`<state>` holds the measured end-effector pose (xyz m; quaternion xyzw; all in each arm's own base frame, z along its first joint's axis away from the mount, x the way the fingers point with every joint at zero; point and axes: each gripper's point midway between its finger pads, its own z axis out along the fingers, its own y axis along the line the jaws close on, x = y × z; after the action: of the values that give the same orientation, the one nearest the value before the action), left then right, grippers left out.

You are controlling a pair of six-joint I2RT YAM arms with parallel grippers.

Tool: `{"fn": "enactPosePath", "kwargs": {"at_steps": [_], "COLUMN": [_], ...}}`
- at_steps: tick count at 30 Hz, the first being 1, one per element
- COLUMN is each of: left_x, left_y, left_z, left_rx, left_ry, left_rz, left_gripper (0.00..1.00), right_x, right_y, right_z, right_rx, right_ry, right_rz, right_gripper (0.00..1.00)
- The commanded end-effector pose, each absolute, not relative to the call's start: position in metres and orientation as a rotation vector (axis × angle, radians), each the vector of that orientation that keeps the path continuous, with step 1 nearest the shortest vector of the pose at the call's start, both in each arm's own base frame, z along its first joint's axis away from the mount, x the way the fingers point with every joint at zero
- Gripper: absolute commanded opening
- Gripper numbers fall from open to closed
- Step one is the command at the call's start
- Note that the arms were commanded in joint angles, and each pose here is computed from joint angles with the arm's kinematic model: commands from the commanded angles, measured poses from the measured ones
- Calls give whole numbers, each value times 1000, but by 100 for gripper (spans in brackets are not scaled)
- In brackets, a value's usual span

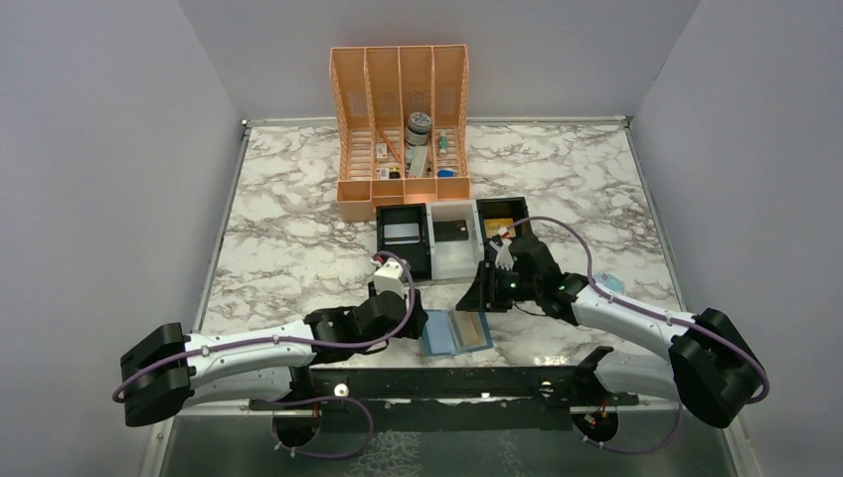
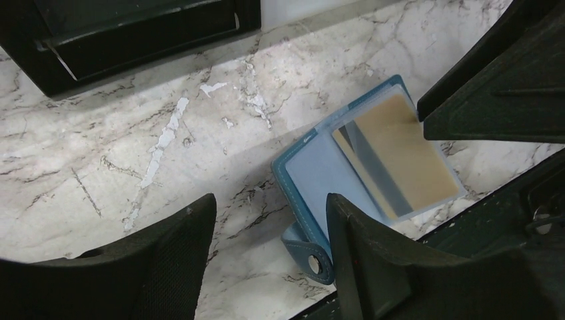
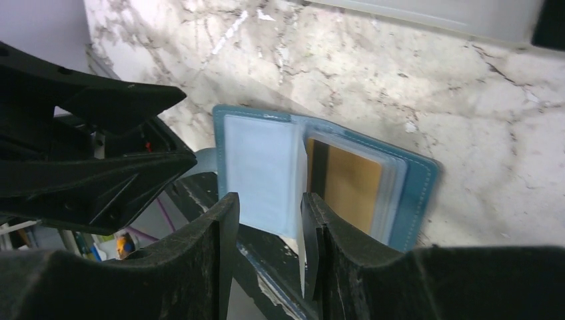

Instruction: Take the credit cards out of the card holder

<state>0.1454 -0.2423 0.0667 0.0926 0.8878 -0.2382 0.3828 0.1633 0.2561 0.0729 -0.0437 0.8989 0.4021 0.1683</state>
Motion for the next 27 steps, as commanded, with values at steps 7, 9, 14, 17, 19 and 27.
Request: {"fn": "enactPosePath", "kwargs": {"at_steps": [7,9,14,17,19,27], "left_x": [153,152,148,148,148,140], "left_y": [-246,-242,-228,-221,-219,-214], "left_z": [83,80,73,77,83,93], "left_rx": [183,153,103,78,71,41], "left_ry": [2253,2276,2316,2318,2304,2237], "left_rz": [-625,-616,-579,-575,-591,-728], "left_gripper": [68,68,68,70,72,73], "right_x": [157,151,145,145,152,179], "right_y": [291,297,320,330,328,315], "right_z": [114,114,121,126,126,134], "right_rx": [-213,-240,-322,-379,-366,-264], "right_ry": [2446,2455,2453,2453,2441,2346], "right_rz": [1463,1537,1627,1611,1552,1348], "right_gripper": [40,40,40,40,41,43]}}
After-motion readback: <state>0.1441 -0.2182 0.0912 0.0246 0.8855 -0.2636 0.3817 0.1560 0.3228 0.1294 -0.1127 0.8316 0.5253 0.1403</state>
